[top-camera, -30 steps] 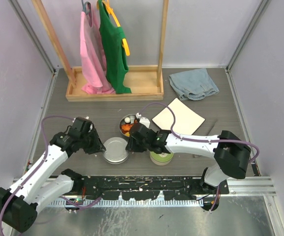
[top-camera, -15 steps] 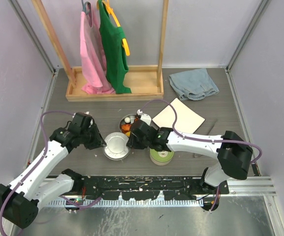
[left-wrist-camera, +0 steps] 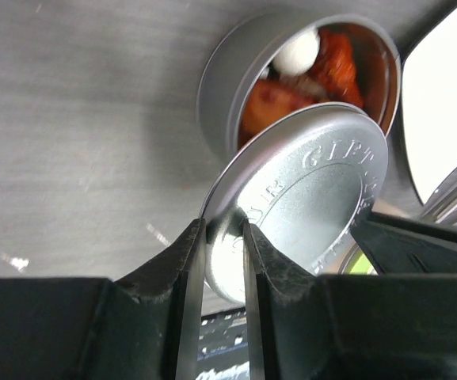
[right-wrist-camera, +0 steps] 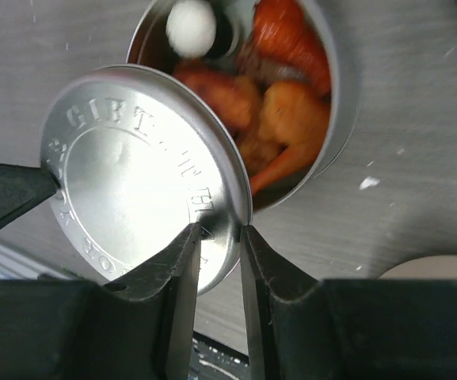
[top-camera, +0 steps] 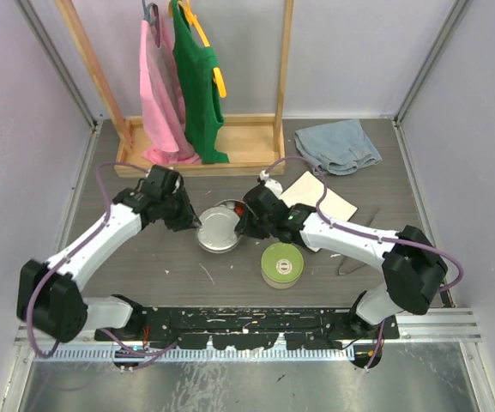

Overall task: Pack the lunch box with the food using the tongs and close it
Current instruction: Close the box lid on the packing box.

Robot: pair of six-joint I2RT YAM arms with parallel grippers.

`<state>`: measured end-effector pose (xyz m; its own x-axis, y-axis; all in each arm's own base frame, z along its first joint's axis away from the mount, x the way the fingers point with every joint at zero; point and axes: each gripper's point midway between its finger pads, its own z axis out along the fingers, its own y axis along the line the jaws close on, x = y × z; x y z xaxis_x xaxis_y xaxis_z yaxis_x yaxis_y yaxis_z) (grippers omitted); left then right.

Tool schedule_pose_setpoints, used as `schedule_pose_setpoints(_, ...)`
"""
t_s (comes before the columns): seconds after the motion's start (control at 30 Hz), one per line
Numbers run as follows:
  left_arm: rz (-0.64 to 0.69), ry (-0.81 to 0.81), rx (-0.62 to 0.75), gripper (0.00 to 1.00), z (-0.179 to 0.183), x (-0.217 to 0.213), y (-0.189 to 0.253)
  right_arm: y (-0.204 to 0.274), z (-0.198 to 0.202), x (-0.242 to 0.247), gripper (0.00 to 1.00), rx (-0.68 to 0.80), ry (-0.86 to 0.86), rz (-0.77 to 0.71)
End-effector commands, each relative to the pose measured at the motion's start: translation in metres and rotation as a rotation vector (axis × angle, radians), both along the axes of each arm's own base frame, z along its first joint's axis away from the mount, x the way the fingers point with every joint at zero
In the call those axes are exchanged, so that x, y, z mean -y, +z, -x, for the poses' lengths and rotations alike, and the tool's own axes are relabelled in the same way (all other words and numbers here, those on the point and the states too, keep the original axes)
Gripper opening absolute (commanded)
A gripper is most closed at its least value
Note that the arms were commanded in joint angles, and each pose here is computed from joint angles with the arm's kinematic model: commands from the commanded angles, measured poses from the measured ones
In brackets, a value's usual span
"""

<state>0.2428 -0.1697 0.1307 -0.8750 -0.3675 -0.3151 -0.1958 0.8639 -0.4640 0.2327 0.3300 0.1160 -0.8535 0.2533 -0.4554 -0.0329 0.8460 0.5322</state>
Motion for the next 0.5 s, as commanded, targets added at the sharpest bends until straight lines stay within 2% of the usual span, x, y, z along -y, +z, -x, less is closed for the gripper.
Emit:
schedule_pose_setpoints(0.0,0.181,-0.111,0.105,0.25,-0.051,0.057,0.031,0.078,-0.037,-0.036,0.32,0.125,0.035,-0.254)
schedule_pose_setpoints(0.23,0.158,-0.153,0.056,0.24,-0.085,0.078,0.006,0.054,-0.066,-0.019,0.32,0.079,-0.002,-0.215)
schedule_pose_setpoints(0.47,0.166,-0.159,0.025,0.24,-0.084,0.081,-0.012,0.029,-0.071,-0.008,0.33,0.038,-0.018,-0.174)
